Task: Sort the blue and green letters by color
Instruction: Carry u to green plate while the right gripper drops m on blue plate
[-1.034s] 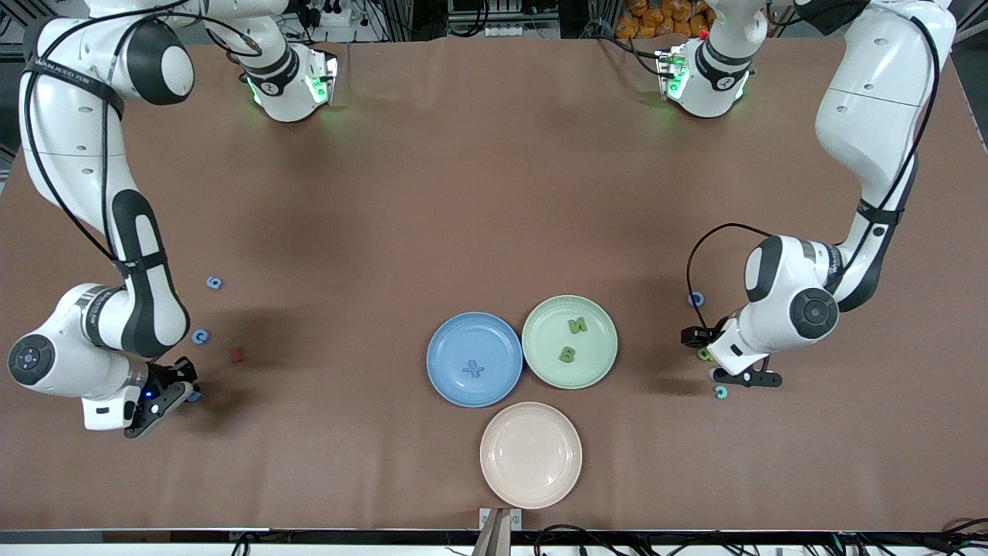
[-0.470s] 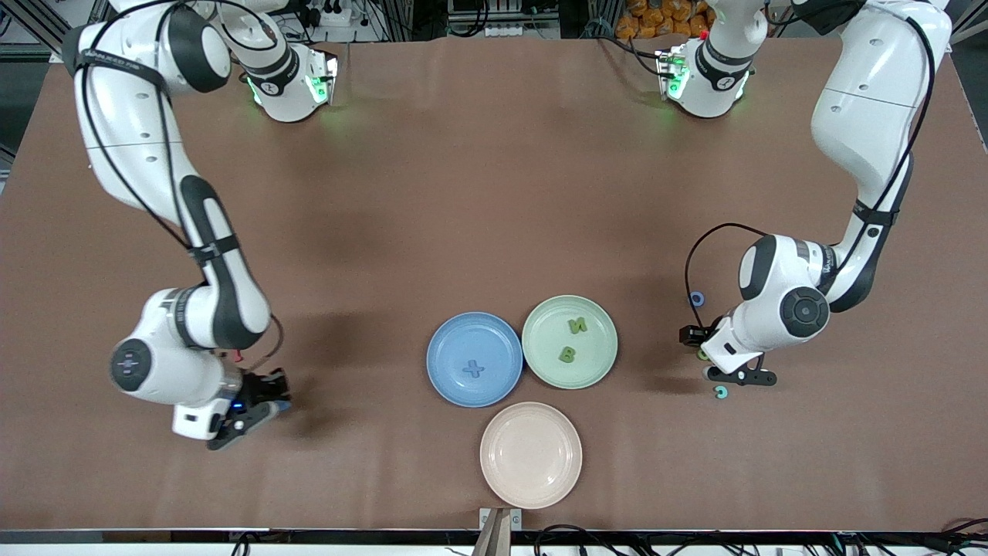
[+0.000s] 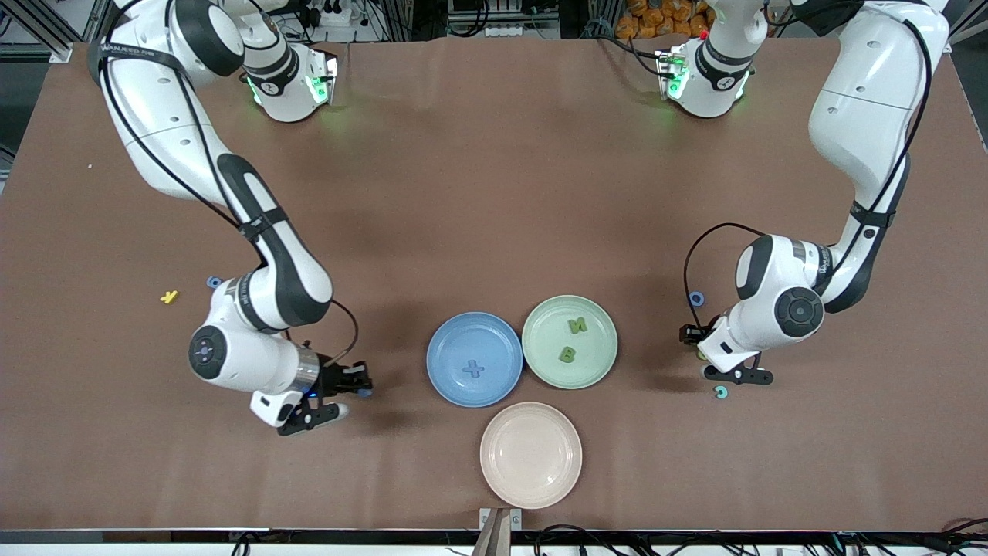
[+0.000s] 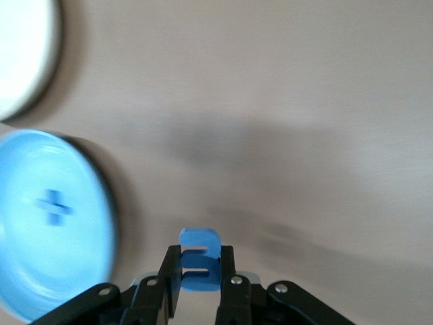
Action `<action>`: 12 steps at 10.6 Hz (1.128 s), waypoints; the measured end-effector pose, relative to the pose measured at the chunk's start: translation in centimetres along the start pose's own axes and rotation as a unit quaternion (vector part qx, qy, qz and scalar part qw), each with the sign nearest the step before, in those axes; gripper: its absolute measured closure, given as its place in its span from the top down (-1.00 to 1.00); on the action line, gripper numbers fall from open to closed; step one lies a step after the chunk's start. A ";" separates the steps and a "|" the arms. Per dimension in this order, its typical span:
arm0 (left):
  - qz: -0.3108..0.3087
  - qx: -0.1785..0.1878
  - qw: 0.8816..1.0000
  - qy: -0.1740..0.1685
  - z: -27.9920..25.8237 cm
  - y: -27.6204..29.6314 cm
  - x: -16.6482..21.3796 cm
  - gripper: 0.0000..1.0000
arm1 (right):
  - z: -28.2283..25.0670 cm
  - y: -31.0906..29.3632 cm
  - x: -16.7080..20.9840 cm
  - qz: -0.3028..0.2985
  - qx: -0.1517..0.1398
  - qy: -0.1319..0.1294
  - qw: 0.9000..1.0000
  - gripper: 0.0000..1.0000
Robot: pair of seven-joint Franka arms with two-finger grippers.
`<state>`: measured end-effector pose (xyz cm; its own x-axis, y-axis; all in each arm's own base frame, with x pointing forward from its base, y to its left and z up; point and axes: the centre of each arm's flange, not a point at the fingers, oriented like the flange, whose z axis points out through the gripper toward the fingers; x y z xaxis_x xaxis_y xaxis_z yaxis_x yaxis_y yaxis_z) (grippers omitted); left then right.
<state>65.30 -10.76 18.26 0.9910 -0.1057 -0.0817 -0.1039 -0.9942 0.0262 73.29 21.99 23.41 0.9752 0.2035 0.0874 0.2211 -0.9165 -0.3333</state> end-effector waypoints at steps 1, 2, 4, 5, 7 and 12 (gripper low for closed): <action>0.001 0.000 1.000 -0.001 0.1 0.2 0.0 0.29 | 0.4 -3.1 -0.1 0.030 0.010 -0.003 1.000 -0.46; 0.003 0.000 1.000 -0.001 0.2 0.4 0.0 0.26 | 0.9 -6.8 -0.2 0.058 0.014 0.002 0.998 -0.46; 0.009 0.005 1.000 -0.002 0.3 0.7 -0.1 0.07 | 1.8 -14.4 -0.7 0.112 0.026 0.022 0.993 -0.46; 0.015 0.014 1.000 0.000 0.4 0.7 -0.1 -0.09 | 2.5 -17.0 -1.2 0.139 0.030 0.026 0.989 -0.40; 0.021 0.019 1.000 0.002 0.3 0.9 0.0 -0.46 | 3.0 -18.2 -1.6 0.169 0.021 0.030 0.985 -0.19; 0.031 0.020 0.999 0.020 -1.3 2.1 0.6 -0.46 | 0.4 -7.3 -0.4 0.146 -0.072 -0.005 0.987 1.00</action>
<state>65.83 -12.88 19.54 0.9852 -0.1664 -0.0412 -0.1669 -0.9859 -0.0091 71.27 28.70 25.44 0.9973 -0.0733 -0.0018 -0.0721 -0.9761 -0.2052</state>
